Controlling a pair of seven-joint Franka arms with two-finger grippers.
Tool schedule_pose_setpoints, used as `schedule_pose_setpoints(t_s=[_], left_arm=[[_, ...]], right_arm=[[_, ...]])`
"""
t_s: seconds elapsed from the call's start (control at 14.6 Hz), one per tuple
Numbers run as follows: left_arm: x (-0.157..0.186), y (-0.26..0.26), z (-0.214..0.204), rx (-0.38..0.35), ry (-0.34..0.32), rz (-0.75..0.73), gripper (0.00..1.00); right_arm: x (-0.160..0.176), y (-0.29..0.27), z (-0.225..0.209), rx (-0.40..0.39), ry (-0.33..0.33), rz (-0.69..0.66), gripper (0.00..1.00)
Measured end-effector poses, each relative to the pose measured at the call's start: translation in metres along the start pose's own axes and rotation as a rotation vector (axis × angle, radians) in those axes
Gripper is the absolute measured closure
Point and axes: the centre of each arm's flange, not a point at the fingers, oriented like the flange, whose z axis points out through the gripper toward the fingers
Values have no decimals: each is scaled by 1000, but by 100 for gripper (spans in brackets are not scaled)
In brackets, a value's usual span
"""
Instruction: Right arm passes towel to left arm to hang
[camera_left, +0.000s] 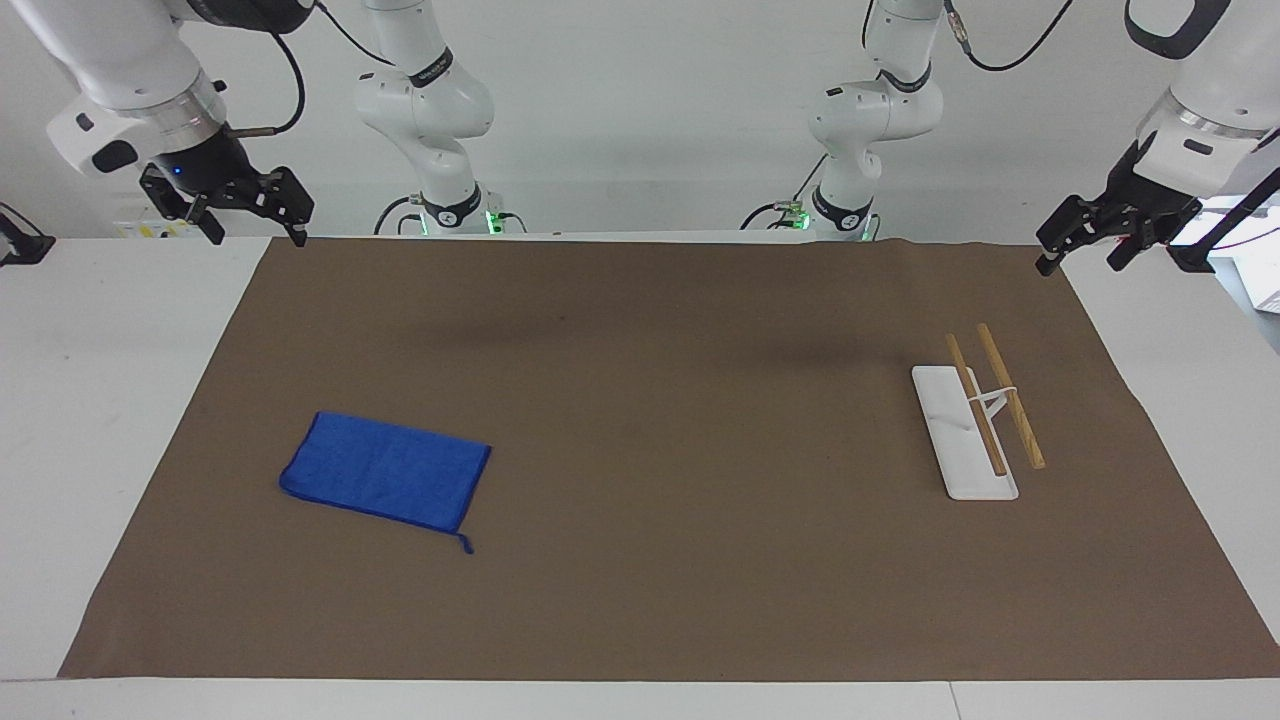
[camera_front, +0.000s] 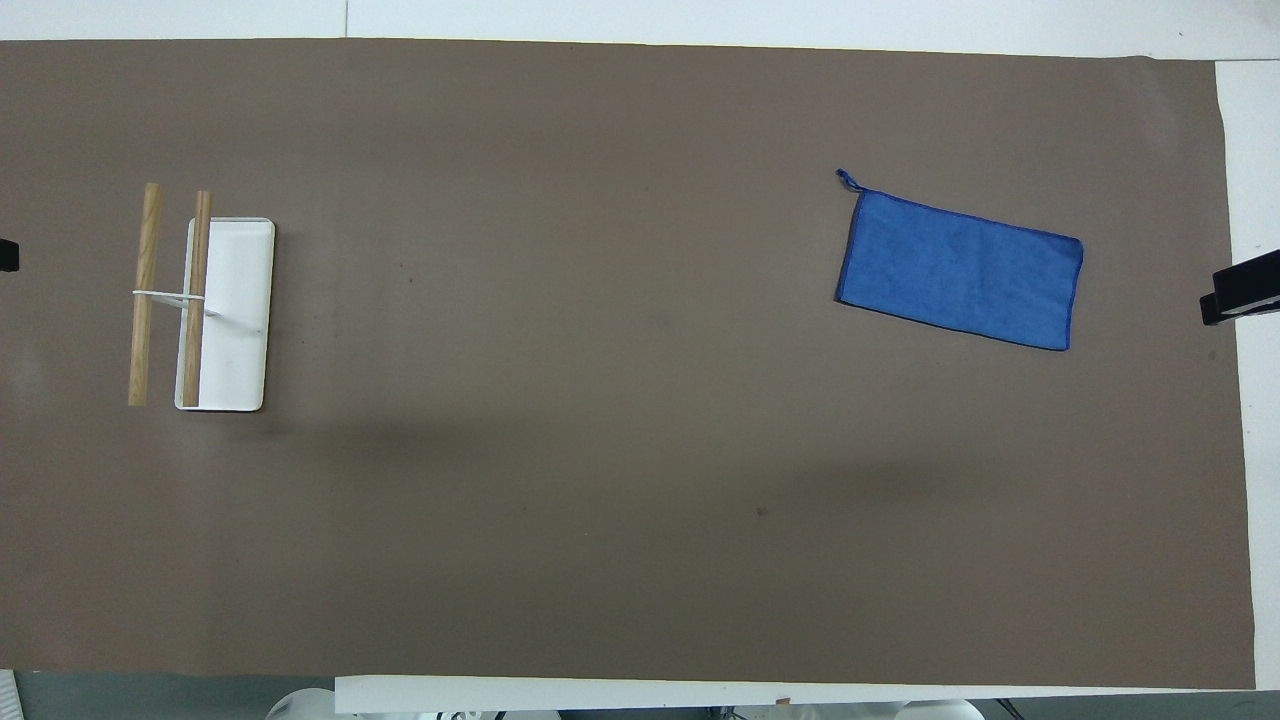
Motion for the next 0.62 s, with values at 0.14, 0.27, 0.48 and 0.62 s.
schedule_pose_setpoints(t_s=[0.14,0.27,0.48,0.62], left_arm=[[0,0,0,0,0,0,0],[0,0,0,0,0,0,0],[0,0,0,0,0,0,0],[0,0,0,0,0,0,0]], right_arm=[[0,0,0,0,0,0,0],[0,0,0,0,0,0,0],[0,0,1,1,-3,0,0],[-1,0,3,2,-16,-1,0]])
